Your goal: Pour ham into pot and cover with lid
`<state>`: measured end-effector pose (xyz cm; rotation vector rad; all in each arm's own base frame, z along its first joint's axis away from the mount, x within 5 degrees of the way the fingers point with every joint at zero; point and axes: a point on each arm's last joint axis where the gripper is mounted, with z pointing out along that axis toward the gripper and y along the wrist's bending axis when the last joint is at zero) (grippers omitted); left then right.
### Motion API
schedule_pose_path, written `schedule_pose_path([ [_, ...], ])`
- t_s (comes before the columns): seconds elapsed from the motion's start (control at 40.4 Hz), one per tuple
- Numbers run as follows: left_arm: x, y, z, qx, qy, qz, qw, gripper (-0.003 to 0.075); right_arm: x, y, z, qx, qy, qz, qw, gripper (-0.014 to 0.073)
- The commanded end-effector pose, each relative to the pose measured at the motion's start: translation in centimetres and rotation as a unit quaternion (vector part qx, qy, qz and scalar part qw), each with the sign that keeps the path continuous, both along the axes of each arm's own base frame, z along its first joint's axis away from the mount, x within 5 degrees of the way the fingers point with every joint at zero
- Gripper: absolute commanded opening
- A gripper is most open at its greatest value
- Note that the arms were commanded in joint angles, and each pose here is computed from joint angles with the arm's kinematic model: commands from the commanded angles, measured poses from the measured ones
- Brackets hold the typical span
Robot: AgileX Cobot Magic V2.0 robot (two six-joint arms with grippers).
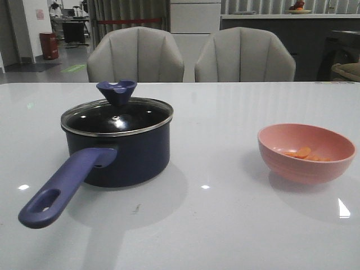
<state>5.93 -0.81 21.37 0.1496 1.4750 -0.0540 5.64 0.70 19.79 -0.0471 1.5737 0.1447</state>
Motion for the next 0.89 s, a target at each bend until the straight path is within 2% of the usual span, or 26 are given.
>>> schedule_pose_path([
  [0.0, 0.1, 0.0, -0.1, -0.009, -0.021, 0.0, 1.0, 0.013, -0.2, -0.1, 1.0, -0.004, -0.052, -0.004, 0.999, 0.0178],
  [0.743, 0.1, 0.0, -0.1, -0.009, -0.021, 0.0, 1.0, 0.013, -0.2, -0.1, 1.0, -0.004, -0.052, -0.004, 0.999, 0.0178],
  [0.792, 0.1, 0.0, 0.1, -0.01, -0.032, 0.0, 0.999, 0.013, -0.2, -0.1, 1.0, -0.004, -0.052, -0.004, 0.999, 0.0178],
  [0.867, -0.1, 0.0, 1.0, -0.017, -0.084, -0.002, 0.996, 0.013, -0.2, -0.1, 1.0, -0.004, -0.052, -0.004, 0.999, 0.0178],
])
